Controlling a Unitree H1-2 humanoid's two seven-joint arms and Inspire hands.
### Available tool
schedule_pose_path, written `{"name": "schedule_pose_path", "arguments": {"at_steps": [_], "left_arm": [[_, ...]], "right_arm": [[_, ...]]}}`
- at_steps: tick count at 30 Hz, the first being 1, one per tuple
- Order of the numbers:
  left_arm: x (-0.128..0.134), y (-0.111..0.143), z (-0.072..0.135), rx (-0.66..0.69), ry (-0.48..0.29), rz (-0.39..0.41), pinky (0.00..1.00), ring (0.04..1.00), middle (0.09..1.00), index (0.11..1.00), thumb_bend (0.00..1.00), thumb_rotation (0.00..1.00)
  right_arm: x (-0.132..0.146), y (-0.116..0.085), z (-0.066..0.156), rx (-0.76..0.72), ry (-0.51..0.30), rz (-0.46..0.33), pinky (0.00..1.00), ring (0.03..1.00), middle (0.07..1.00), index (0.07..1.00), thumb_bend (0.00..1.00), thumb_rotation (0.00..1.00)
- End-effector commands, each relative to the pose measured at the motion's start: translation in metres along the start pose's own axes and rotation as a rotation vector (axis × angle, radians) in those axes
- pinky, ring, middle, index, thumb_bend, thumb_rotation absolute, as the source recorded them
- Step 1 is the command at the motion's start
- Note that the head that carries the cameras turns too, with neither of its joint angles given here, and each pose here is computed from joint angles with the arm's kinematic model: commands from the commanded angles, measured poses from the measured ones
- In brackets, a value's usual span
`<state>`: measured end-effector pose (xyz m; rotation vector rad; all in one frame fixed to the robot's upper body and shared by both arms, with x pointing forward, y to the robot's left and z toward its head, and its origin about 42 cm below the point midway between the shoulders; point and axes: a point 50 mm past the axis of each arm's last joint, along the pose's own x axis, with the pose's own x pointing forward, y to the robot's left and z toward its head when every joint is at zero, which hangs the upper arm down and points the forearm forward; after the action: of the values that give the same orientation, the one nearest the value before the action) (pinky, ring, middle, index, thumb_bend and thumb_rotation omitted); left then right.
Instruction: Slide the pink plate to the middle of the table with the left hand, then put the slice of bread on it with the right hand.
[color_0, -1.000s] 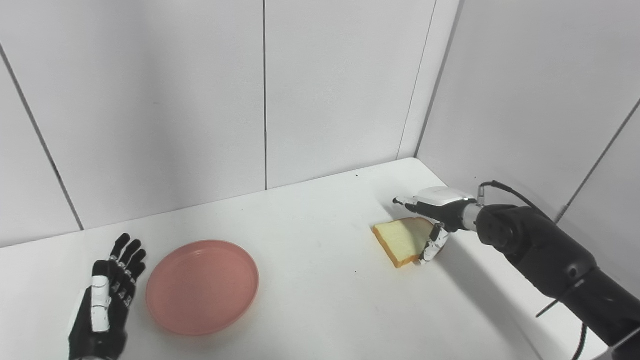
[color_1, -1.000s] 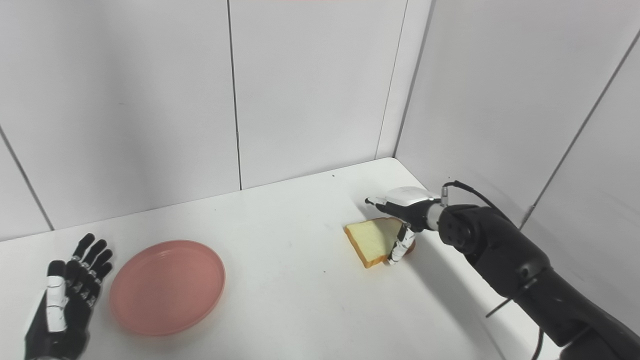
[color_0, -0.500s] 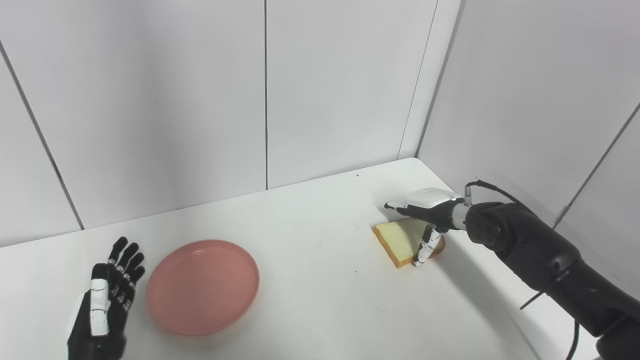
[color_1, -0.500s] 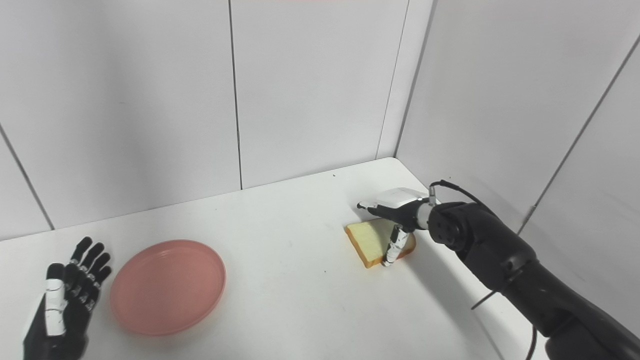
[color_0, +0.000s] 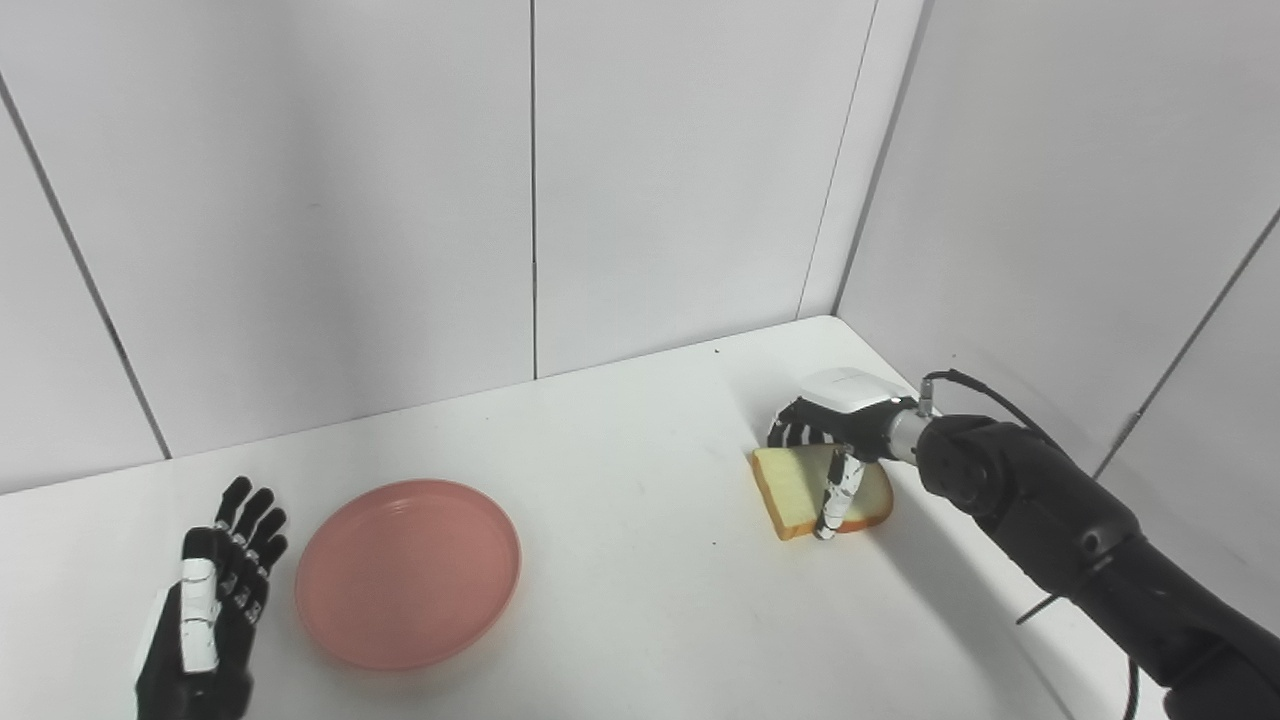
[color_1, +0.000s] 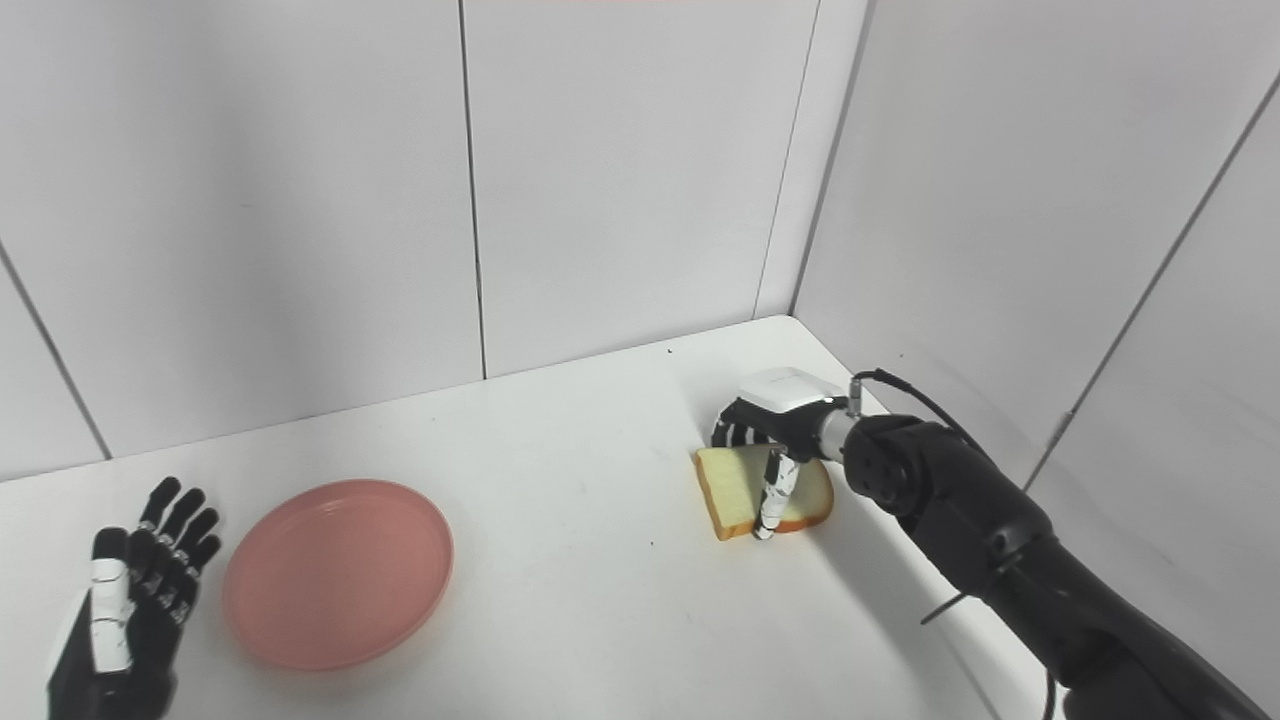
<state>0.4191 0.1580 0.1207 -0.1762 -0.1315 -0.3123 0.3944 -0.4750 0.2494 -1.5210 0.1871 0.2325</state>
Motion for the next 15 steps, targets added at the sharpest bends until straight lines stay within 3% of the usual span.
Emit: {"name": "schedule_pose_path", "arguments": {"at_steps": [1,7,11,15], "left_arm": [[-0.006,-0.003,-0.009,-0.014,0.005,-0.002,0.99,0.966,0.969,0.953,0.84,0.97],[-0.005,-0.006,-0.008,-0.022,0.011,0.009,0.99,0.964,0.968,0.95,0.85,0.97],[-0.005,-0.01,-0.007,-0.016,-0.004,-0.002,0.98,0.964,0.972,0.958,0.83,0.99],[-0.006,-0.013,-0.003,-0.015,-0.006,-0.005,0.98,0.966,0.972,0.959,0.8,1.0]], "right_arm": [[-0.002,-0.024,-0.001,-0.028,-0.043,-0.089,0.38,0.441,0.483,0.49,0.53,0.0],[-0.007,-0.031,0.003,-0.039,-0.082,-0.152,0.31,0.386,0.464,0.492,0.53,0.0],[-0.016,-0.049,0.015,-0.036,-0.148,-0.246,0.28,0.349,0.416,0.513,0.53,0.0],[-0.025,-0.072,0.036,0.005,-0.202,-0.314,0.19,0.255,0.469,0.486,0.53,0.0]]}}
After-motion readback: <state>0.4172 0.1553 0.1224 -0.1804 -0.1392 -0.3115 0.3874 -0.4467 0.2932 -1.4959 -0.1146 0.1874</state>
